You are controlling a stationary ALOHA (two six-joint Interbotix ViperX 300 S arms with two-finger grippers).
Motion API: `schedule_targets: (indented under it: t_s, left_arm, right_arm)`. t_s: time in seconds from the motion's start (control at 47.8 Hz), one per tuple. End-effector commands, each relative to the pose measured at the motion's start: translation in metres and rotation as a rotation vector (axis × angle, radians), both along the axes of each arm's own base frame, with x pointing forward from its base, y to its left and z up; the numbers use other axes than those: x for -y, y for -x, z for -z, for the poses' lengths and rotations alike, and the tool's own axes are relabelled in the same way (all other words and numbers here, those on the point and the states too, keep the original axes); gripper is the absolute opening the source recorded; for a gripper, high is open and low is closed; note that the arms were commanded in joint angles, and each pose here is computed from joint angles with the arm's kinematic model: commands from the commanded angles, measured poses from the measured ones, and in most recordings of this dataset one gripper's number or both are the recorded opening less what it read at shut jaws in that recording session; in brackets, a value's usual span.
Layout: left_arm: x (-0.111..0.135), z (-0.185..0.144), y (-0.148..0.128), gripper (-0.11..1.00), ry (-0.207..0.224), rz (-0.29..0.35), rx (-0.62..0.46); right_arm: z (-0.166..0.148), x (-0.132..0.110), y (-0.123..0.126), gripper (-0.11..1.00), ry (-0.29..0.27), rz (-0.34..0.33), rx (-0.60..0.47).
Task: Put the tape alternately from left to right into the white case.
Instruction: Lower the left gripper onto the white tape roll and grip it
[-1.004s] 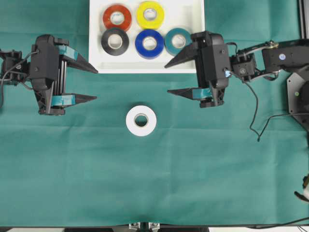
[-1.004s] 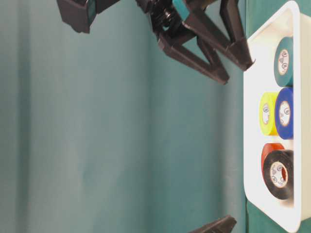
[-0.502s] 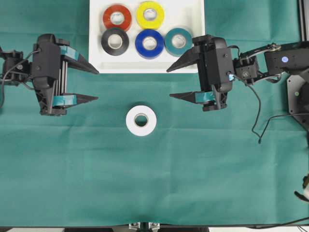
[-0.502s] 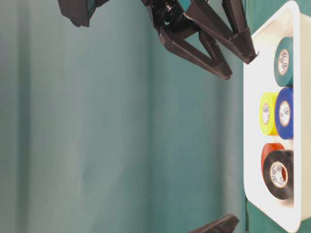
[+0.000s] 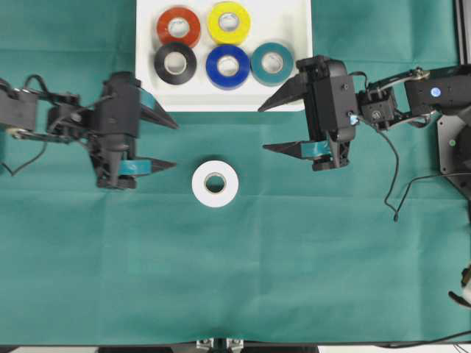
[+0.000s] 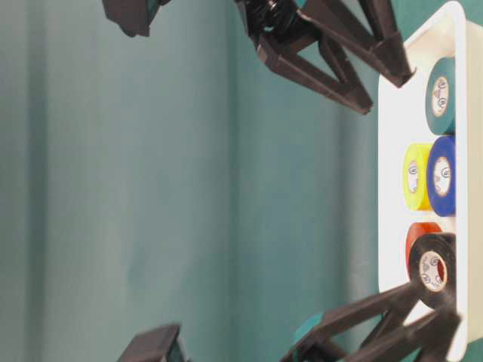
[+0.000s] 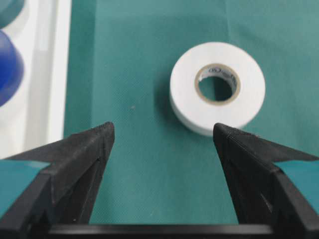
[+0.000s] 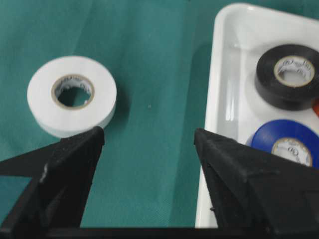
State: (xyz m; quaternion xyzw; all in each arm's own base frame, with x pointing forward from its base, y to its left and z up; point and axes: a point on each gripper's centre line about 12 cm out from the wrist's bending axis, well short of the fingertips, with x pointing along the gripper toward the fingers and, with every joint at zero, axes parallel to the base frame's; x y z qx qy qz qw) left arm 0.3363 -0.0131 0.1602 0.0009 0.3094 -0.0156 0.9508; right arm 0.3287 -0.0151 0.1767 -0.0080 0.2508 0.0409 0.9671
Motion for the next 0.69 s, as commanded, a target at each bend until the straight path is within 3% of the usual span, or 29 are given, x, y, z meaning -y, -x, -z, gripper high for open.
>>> schedule_targets:
  t_s: [0.0,0.293,0.669]
  left_arm:
    - [0.003,-0.004,-0.015,0.89,0.026,-0.011,0.005]
    - [0.013,0.009,-0.036,0.89,0.102,-0.054,-0.134]
    - [0.020,0.021,-0.051,0.89,0.149,-0.097,-0.247]
  right_arm:
    - [-0.008,-0.002,0.000,0.80,-0.005,-0.005,0.029]
    - [-0.006,-0.002,0.001,0.80,-0.004,-0.005,0.023]
    - [-0.004,-0.004,0.003,0.80,-0.010,-0.017,0.024]
